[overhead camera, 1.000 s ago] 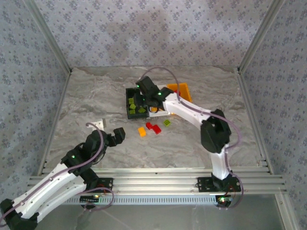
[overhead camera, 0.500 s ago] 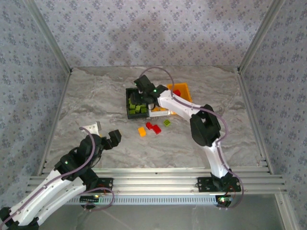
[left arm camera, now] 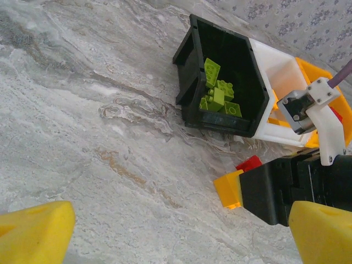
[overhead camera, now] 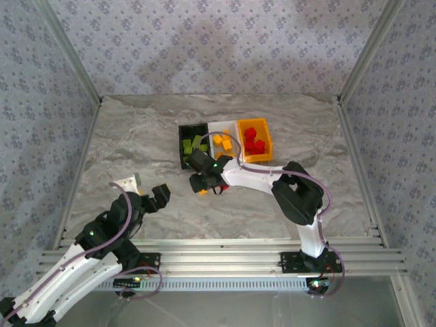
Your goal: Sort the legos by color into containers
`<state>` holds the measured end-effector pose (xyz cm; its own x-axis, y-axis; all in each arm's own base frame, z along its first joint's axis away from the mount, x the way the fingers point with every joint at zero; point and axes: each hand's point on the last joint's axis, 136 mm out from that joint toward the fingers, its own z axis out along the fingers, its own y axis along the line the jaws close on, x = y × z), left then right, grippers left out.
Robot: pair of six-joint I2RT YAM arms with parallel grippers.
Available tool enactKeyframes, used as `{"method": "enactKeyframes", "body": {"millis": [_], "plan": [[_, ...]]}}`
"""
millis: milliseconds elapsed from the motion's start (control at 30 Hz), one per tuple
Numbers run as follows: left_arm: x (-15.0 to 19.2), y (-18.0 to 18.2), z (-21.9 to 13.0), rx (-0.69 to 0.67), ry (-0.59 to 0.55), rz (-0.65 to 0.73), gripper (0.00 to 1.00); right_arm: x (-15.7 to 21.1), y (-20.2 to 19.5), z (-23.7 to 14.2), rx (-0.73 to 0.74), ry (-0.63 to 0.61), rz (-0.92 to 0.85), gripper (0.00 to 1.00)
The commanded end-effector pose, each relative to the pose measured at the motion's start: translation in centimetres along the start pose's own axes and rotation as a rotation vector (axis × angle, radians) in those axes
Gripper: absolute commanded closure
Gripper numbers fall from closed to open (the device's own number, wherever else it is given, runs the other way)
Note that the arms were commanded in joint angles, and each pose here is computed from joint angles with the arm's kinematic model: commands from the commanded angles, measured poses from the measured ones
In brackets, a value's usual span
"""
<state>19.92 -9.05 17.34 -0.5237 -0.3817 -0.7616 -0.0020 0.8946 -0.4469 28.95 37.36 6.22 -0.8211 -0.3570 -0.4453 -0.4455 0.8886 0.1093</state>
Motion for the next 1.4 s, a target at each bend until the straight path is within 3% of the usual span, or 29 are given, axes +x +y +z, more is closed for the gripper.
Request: {"method": "enactKeyframes", "body": {"millis": [0, 267, 567, 767, 900, 1033, 1267, 1300, 1367], "plan": [[-0.6, 0.2, -0.4, -0.008, -0.02, -0.017, 0.0, 0.1, -0.7, 0.6, 0.046, -0.007, -0.003, 0.43], [-0.7, 0.2, -0.3, -0.011, -0.027, -0.021, 0.0, 1.4, 0.8, 2.8, 0.021, 0.043, -0.025, 0.46], [-0.4, 0.5, -0.1, -0.022, -0.02, -0.024, 0.0, 1.7, 1.3, 3.4, -0.003, 0.068, -0.018, 0.64], [-0.1, 0.7, 0.3, -0.029, -0.013, -0.027, 0.0, -1.0, 1.1, -0.1, -0.063, -0.049, 0.029, 0.76], [0.0, 0.6, 0.4, -0.026, -0.01, -0.031, 0.0, -5.1, -3.0, -4.3, -0.038, -0.189, 0.135, 0.78], [0.2, 0.8, 0.5, -0.033, -0.009, -0.034, 0.0, -9.1, -7.2, -5.5, -0.003, -0.241, 0.22, 0.78], [0.5, 1.0, 0.6, -0.037, 0.001, -0.043, 0.0, -13.6, -11.1, -2.0, 0.035, -0.205, 0.291, 0.77], [0.5, 1.0, 0.6, -0.039, 0.002, -0.044, 0.0, -14.1, -11.6, -1.7, 0.039, -0.203, 0.3, 0.75], [0.5, 1.0, 0.6, -0.039, 0.006, -0.043, 0.0, -15.0, -12.2, -1.4, 0.035, -0.208, 0.315, 0.6]]}}
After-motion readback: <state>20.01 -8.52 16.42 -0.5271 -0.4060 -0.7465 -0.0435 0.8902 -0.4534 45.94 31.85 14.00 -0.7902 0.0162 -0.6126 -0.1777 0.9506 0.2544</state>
